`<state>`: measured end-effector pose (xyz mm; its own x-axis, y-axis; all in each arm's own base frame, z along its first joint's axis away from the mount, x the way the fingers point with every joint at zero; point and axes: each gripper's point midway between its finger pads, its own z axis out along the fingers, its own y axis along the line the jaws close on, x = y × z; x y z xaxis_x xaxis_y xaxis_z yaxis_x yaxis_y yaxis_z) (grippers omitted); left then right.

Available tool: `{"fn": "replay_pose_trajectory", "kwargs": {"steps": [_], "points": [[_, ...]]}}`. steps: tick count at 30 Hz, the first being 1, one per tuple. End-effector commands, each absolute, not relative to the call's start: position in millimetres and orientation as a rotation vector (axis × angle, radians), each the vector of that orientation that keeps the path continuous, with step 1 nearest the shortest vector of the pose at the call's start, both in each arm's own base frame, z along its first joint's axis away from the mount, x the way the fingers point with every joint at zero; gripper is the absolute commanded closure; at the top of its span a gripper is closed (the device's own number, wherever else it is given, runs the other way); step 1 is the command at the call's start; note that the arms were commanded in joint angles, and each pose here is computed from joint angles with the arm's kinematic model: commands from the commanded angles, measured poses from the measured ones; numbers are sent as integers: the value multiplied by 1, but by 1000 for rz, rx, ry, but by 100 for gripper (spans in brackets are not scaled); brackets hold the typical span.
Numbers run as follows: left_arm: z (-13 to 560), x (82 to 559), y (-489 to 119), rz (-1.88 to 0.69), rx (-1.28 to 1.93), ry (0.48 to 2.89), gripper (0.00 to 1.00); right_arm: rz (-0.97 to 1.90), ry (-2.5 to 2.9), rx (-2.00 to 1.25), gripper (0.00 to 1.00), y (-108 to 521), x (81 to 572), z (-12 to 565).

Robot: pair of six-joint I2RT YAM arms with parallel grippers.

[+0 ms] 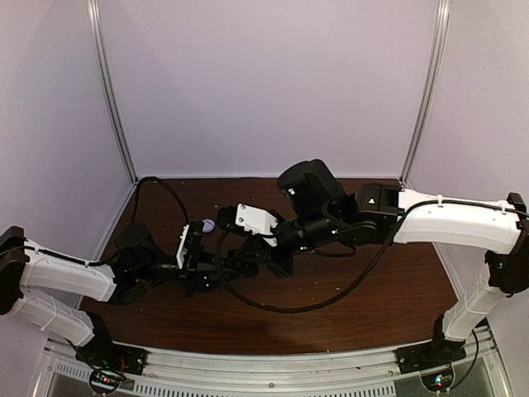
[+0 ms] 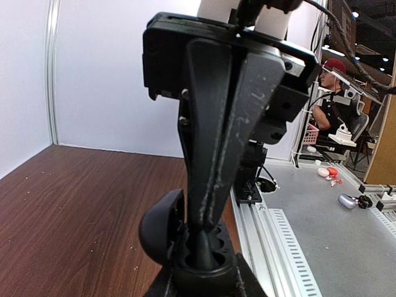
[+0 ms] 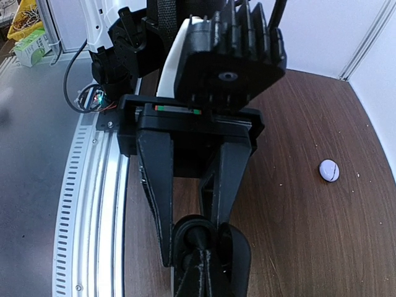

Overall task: Insert the wireless bluetooth earbuds into the charging case
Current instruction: Adjust the left earbud in the left side groove of the charging case.

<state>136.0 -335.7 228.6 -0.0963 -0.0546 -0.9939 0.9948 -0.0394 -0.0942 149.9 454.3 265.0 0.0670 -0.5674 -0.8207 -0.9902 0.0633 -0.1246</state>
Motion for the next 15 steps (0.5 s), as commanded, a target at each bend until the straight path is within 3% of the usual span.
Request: {"fn": "replay_pose_trajectory", "kwargs": {"steps": [1,15], "points": [[279,129,-329,-1290,1109,985,100,752,1682,-1625,100,453,144,241],[294,144,-317,-1211,969,999,100,817,1720,-1616,100,454,137,233]]}}
